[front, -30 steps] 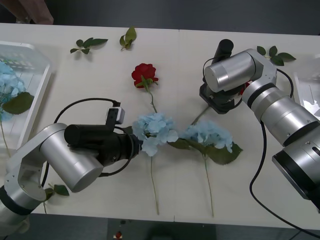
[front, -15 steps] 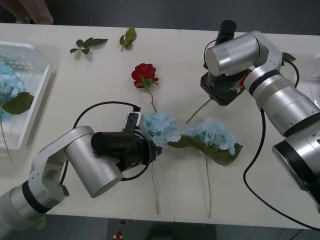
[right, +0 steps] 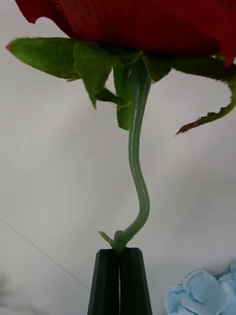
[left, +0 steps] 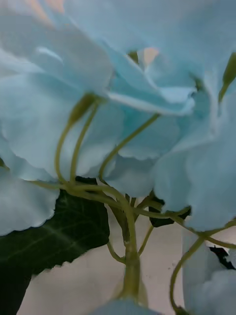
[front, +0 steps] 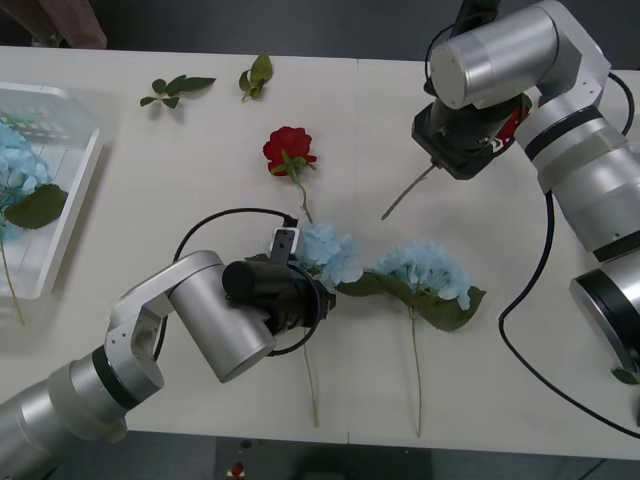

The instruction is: Put the red flowers into the right box and the blue flowers into the left box

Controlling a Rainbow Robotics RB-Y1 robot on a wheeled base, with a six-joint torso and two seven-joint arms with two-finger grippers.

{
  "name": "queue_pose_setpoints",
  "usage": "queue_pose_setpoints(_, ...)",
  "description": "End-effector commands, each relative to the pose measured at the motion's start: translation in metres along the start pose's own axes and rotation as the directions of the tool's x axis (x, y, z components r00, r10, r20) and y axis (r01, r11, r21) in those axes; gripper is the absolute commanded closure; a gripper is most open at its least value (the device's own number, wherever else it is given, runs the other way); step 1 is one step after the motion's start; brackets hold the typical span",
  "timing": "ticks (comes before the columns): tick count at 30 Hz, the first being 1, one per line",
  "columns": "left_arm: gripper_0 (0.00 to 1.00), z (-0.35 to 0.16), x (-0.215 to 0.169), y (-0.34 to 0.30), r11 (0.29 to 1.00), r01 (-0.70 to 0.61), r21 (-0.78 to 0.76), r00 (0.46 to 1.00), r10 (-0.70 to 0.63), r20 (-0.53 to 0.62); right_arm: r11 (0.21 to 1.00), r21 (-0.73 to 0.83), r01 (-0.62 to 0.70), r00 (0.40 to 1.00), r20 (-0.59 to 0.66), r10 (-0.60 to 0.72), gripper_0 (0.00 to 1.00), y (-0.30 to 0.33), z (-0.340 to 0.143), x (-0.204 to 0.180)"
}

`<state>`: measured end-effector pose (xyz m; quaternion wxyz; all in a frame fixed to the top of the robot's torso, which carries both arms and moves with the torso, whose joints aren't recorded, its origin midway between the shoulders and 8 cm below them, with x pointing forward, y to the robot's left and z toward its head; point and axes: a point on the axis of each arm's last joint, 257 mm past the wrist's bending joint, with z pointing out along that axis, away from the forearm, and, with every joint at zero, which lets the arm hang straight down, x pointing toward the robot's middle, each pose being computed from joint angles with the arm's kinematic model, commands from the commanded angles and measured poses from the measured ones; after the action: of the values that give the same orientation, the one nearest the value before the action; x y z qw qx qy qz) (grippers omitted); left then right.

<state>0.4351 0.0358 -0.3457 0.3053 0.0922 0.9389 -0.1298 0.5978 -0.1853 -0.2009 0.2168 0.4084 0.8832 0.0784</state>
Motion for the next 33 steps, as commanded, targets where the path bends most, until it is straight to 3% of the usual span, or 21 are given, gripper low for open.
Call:
queue_pose_setpoints(1, 0.00, -0.003, -0.010, -0.009, 1.000, 0.009, 0.015, 1.000, -0.009, 0.025, 0.990, -0.064, 0.126, 0.991, 0.045, -0.123, 1.00, 0.018, -0.048, -0.036)
queue_pose_setpoints(3, 0.01, -0.003, -0.008, -0.008, 1.000, 0.010, 0.012, 1.000, -0.011, 0.022, 0.984, -0.053, 0.168, 0.985, 0.045, -0.166, 1.00, 0.011, -0.059, -0.046)
queue_pose_setpoints(5, 0.12, -0.003, -0.007, -0.009, 1.000, 0.013, 0.013, 1.000, -0.013, 0.020, 0.978, -0.038, 0.206, 0.978, 0.044, -0.205, 1.00, 0.001, -0.068, -0.056)
queue_pose_setpoints(11, 0.89, -0.003, -0.007, -0.008, 1.000, 0.021, 0.011, 1.000, -0.021, 0.021, 0.950, -0.014, 0.313, 0.950, 0.020, -0.313, 1.00, -0.031, -0.102, -0.088)
queue_pose_setpoints(19, 1.00, -0.003, -0.009, -0.001, 1.000, 0.021, -0.003, 0.999, -0.021, 0.028, 0.914, -0.032, 0.404, 0.914, -0.020, -0.405, 1.00, -0.080, -0.135, -0.130)
queue_pose_setpoints(26, 1.00, -0.009, -0.021, 0.012, 1.000, 0.011, -0.025, 0.998, -0.009, 0.062, 0.882, -0.081, 0.464, 0.885, 0.012, -0.465, 1.00, -0.135, -0.149, -0.175)
queue_pose_setpoints(33, 1.00, -0.042, -0.049, 0.016, 1.000, 0.012, -0.024, 0.992, -0.009, 0.123, 0.853, -0.013, 0.522, 0.853, 0.015, -0.522, 1.00, -0.198, -0.150, -0.203)
